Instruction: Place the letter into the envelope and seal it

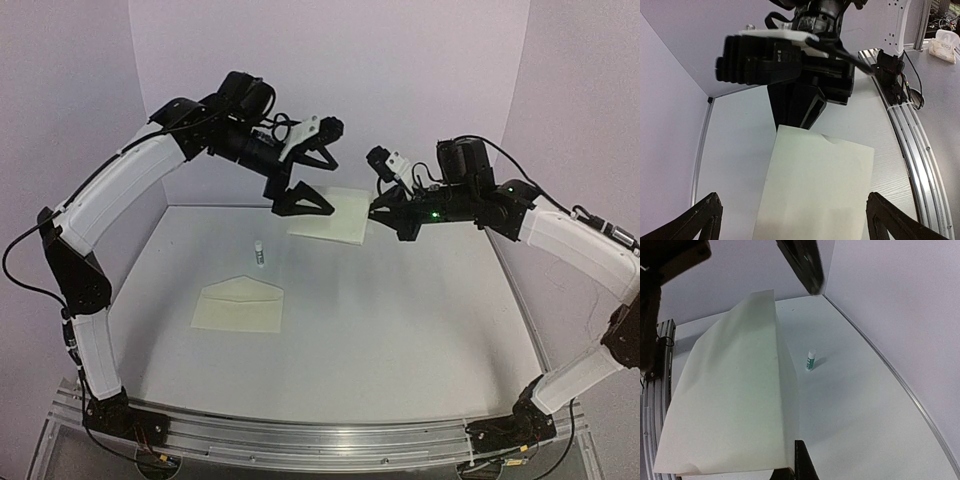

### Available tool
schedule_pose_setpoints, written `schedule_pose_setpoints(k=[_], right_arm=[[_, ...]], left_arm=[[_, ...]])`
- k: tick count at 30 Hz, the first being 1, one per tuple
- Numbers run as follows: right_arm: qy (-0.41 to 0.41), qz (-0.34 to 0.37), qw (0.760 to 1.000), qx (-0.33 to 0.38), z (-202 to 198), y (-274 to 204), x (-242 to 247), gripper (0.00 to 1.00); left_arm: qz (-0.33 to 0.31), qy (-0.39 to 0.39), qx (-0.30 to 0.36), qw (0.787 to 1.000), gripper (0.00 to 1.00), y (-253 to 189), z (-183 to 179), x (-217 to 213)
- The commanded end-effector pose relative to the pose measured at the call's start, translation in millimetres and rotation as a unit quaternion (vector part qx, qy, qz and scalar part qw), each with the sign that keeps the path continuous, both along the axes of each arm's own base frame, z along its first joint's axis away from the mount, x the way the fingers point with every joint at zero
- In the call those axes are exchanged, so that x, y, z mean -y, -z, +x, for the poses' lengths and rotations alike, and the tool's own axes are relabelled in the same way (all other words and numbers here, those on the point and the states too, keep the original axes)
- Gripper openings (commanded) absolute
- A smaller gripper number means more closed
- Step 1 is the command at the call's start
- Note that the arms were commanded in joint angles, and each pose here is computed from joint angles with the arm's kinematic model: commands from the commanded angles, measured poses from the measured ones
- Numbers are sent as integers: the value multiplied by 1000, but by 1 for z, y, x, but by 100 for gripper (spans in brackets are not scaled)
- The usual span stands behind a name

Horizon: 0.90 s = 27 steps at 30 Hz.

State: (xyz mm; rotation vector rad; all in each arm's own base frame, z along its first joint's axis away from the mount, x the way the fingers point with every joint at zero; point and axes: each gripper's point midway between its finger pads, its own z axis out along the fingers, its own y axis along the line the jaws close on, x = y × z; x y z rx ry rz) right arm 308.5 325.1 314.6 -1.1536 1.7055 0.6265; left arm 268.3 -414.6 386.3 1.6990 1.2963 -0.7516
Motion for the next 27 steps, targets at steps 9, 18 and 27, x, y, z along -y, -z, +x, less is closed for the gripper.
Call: schedule_pose_setpoints(k=[9, 18, 27], right_arm=[[-56, 21, 998, 36, -18, -35, -24, 0], [-59, 18, 997, 37, -17, -33, -28, 0], [-45, 21, 998, 30, -17, -33, -24, 0]], left_arm=[[53, -46, -9, 997, 78, 32, 23, -1], [53, -29, -25, 998, 29, 28, 13, -3], [63, -13, -40, 997, 0, 34, -1, -10]])
